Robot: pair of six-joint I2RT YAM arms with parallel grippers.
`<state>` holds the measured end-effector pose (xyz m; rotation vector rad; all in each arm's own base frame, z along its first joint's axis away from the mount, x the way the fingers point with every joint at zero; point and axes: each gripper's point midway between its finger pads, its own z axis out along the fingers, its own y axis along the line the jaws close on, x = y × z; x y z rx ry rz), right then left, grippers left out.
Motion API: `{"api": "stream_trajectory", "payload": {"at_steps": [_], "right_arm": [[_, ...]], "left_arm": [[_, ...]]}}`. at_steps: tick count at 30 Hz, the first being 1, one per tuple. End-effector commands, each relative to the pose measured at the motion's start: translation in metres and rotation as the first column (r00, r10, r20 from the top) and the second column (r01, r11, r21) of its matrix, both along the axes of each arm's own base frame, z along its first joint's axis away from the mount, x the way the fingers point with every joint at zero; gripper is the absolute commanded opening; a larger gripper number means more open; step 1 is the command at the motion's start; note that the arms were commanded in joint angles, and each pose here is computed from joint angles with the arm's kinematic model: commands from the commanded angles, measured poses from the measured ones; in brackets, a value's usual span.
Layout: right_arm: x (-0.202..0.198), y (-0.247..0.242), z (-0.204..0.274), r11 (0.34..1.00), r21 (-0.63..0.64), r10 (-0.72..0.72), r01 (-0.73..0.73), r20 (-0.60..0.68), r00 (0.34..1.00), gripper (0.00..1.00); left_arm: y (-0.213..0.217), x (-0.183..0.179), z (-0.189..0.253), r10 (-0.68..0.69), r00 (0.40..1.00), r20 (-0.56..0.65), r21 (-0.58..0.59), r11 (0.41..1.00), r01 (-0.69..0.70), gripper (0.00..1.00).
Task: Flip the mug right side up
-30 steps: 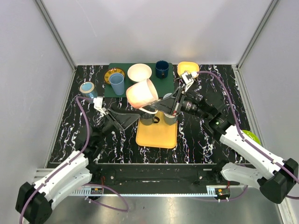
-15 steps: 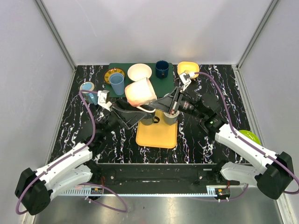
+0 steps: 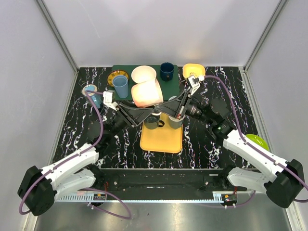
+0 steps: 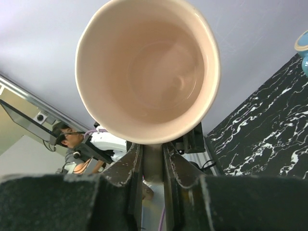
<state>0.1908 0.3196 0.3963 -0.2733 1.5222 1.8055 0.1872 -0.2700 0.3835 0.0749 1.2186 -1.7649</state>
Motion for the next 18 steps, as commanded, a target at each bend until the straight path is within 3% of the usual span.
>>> {"api": "stream_trajectory", "payload": {"at_steps": [1, 8, 13, 14, 15, 18], "right_arm": [[-0.019, -0.002, 0.001, 1.000, -0.015, 0.028, -0.027, 0.090, 0.996, 0.00], [-0.022, -0.003, -0.020, 0.997, -0.070, 0.026, -0.019, 0.091, 0.995, 0.00], [-0.024, -0.004, -0.029, 0.994, -0.104, 0.026, -0.016, 0.088, 0.996, 0.00], [-0.023, -0.004, -0.030, 0.994, -0.112, 0.024, -0.014, 0.093, 0.995, 0.00], [-0.024, -0.004, -0.032, 0.993, -0.118, 0.027, -0.017, 0.089, 0.996, 0.00], [-0.025, -0.005, -0.036, 0.991, -0.132, 0.028, -0.016, 0.090, 0.996, 0.00]], "left_arm": [[0.024, -0.009, 0.071, 0.054, 0.992, 0.118, -0.204, 0.979, -0.029, 0.50], [0.021, -0.008, 0.080, 0.034, 0.993, 0.117, -0.217, 0.976, -0.008, 0.51], [0.021, -0.010, 0.079, 0.020, 0.993, 0.119, -0.231, 0.973, 0.008, 0.21], [0.020, -0.010, 0.079, 0.015, 0.993, 0.119, -0.230, 0.973, 0.012, 0.08], [0.020, -0.010, 0.078, 0.014, 0.993, 0.119, -0.228, 0.974, 0.013, 0.03], [0.020, -0.011, 0.078, 0.006, 0.993, 0.114, -0.225, 0.974, 0.020, 0.00]]}}
